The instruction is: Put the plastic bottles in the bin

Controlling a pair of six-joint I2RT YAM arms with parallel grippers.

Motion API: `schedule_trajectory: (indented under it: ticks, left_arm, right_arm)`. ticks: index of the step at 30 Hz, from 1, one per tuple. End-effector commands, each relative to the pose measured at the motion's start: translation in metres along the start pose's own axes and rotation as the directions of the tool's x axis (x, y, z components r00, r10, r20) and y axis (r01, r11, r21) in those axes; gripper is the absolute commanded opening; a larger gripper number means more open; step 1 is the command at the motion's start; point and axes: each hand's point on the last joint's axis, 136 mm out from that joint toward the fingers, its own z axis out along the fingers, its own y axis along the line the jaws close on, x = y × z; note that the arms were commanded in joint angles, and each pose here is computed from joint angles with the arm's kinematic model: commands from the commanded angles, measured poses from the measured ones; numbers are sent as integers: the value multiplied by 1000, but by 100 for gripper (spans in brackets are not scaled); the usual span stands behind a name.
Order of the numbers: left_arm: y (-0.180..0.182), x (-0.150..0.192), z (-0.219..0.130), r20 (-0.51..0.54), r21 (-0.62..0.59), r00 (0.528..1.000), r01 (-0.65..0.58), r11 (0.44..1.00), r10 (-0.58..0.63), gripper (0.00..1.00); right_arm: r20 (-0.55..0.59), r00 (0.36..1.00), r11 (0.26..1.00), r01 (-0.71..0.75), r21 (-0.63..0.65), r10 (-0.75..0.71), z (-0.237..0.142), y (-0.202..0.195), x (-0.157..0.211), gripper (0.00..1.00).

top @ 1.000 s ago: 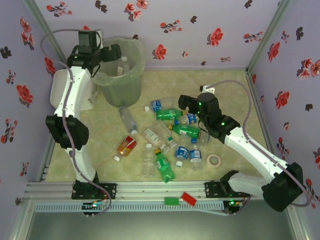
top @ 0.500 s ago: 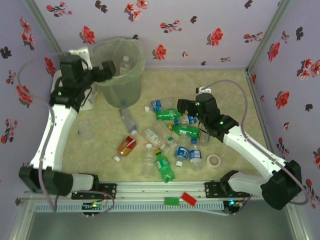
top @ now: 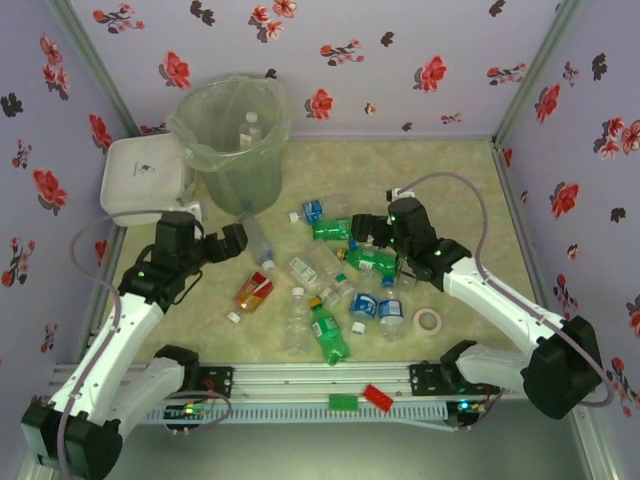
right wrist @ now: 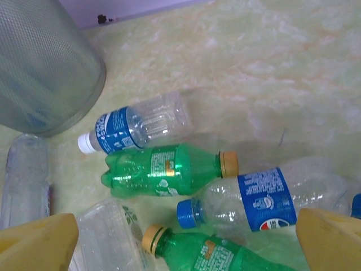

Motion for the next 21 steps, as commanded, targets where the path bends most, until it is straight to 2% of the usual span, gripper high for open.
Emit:
schedule_trajectory:
  ticks: [1,8,21]
  left_arm:
    - [12,48,13,-153,-45,988,-3,999,-4,100]
    - [9,101,36,-310,-57,947,-104,993,82,100]
    - [20,142,61,-454,-124,866,-295,947,210,94]
  right_arm:
    - [15,998,996,-68,-51,69,0,7,1,100]
    - [17,997,997,-69,-32,69,-3,1,4,99]
    - [34,995,996,-92,-10,93,-8,-4,3,100]
